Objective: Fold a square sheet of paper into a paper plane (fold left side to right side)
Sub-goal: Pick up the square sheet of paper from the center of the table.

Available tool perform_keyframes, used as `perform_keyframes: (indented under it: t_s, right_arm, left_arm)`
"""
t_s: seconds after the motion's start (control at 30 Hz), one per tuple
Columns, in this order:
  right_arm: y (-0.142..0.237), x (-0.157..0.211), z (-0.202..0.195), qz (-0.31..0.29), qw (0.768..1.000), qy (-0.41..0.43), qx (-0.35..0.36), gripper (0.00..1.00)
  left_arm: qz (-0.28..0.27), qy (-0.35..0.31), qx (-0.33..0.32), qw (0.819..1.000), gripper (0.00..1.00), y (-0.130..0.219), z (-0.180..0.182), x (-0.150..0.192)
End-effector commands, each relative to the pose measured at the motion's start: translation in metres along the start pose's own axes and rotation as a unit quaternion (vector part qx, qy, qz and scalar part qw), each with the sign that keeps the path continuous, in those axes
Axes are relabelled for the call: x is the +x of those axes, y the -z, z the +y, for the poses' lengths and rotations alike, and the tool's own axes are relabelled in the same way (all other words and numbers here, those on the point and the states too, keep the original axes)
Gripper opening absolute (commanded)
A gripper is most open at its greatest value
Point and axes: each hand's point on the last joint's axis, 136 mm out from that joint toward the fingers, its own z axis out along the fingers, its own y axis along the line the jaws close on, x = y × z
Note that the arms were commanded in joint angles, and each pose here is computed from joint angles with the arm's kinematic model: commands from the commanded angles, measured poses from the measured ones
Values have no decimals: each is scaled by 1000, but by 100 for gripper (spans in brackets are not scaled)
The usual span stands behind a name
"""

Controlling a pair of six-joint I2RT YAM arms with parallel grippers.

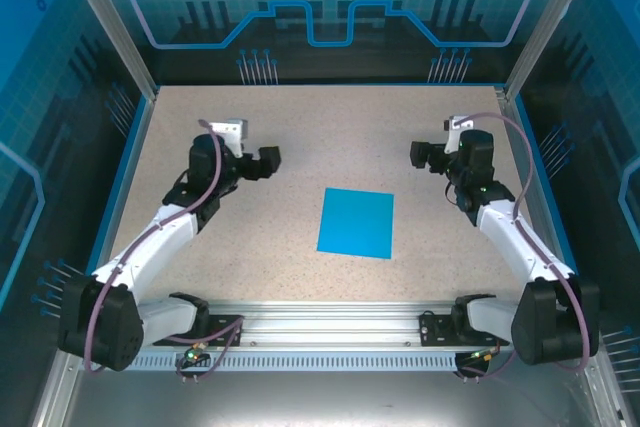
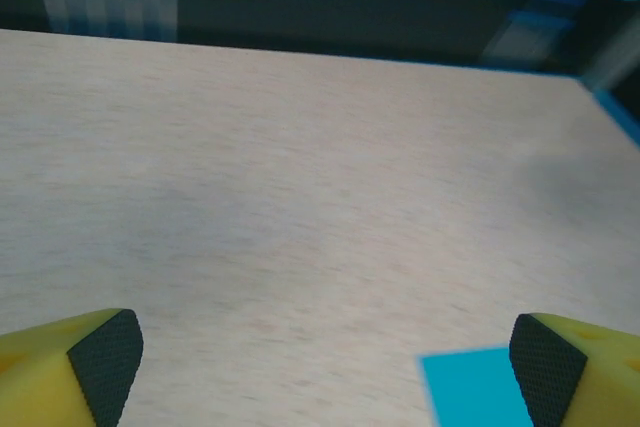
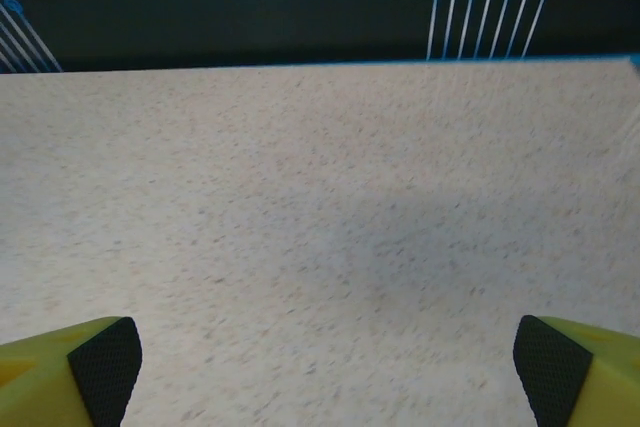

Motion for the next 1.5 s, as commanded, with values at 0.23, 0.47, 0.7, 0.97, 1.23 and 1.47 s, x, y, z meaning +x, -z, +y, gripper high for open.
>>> perform_keyframes:
  t_s: [0.23, 0.47, 0.7, 0.97, 1.23, 1.47]
  right_arm:
    - [-12, 140, 69, 319, 946, -42, -33, 99]
    - [-38, 169, 85, 378, 926, -6, 6, 99]
    - [-49, 185, 85, 413, 910, 17, 33, 99]
    - [-39, 219, 105, 471, 882, 6, 6, 98]
    - [-20, 235, 145, 502, 862, 5, -66, 86]
    - [-14, 230, 152, 497, 863, 12, -92, 70]
  left_arm:
    - [296, 53, 158, 941, 99, -21, -127, 152]
    - [353, 58, 170, 918, 98, -41, -149, 197]
    - [387, 64, 152, 907, 98, -50, -143, 224]
    - [412, 62, 127, 900, 98, -54, -133, 241]
    - [417, 59, 115, 900, 98, -54, -126, 248]
    - [409, 57, 119, 903, 99, -56, -128, 245]
